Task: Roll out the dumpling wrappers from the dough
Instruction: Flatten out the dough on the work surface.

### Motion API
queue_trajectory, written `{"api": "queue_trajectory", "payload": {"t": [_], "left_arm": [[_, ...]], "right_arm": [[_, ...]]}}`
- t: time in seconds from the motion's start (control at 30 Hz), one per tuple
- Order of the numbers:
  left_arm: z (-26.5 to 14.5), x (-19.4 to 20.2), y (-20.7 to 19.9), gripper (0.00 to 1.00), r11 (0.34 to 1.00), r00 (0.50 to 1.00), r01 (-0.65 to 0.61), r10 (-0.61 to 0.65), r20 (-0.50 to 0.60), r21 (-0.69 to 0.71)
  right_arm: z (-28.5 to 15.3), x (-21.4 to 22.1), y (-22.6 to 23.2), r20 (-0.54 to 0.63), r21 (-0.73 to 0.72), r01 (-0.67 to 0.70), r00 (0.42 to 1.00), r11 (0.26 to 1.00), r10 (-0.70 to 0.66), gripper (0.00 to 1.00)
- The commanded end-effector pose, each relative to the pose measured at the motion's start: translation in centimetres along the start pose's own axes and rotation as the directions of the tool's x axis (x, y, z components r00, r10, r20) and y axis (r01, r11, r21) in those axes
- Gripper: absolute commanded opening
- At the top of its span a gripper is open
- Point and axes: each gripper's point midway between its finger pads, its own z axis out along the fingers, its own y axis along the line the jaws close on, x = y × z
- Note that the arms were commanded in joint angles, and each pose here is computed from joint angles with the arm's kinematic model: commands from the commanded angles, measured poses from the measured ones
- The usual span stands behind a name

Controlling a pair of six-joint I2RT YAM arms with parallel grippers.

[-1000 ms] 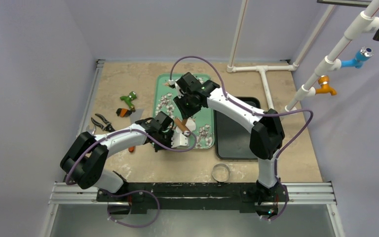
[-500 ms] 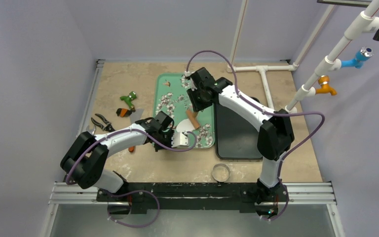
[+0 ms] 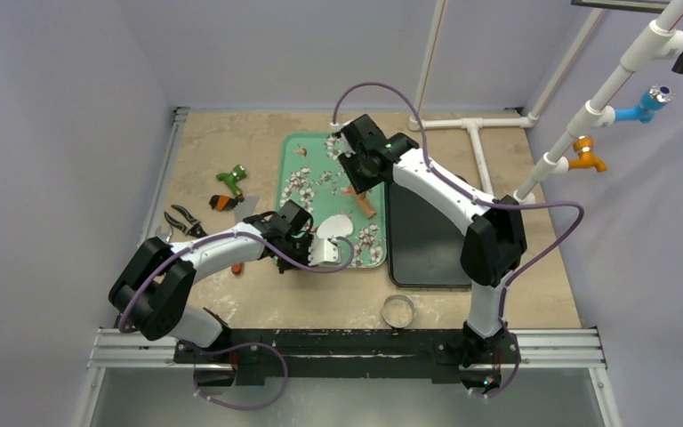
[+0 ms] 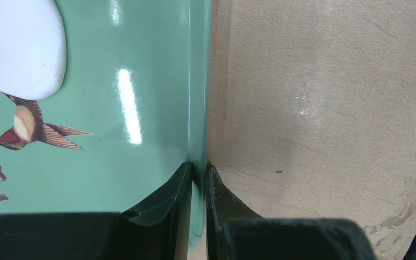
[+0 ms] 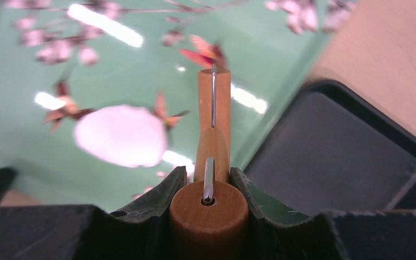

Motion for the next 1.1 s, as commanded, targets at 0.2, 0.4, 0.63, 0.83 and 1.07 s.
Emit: {"api": "queue_trajectory", "payload": {"t": [0.2,0.4,0.63,0.83,1.07], "left_arm": [[0.0,2.7,-3.4,0.0,0.989,0.992,0.093,-0.081,-0.096,0.119],[0.0,2.7,-3.4,0.0,0.989,0.992,0.092,-0.081,-0.095,0.12],[0.0,2.7,-3.4,0.0,0.988,0.992,0.095,-0.083,-0.096,0.119],[-0.1,2.7,-3.3,0.0,0.988,0.992,0.096,-0.085,-0.094,0.118],[0.0,2.7,-3.3,0.0,0.988,0.992,0.097,-0.086,-0.096,0.117]], "right_arm": [[-4.6,-2.1,9.6,0.074,-0.311,0.152,0.988,0.938,-0.136,0.0],[-0.9,0.1,9.8,-0.014,-0.27,0.148,0.987,0.951,-0.158,0.0],[1.8,1.2,3.4,-0.113,-0.012,0.099,0.989,0.995,-0.1,0.0],[1.8,2.1,-1.7,-0.101,0.141,0.041,0.995,0.989,-0.027,0.0],[1.6,1.8,-2.4,-0.108,0.129,0.032,0.994,0.991,-0.018,0.0]]}}
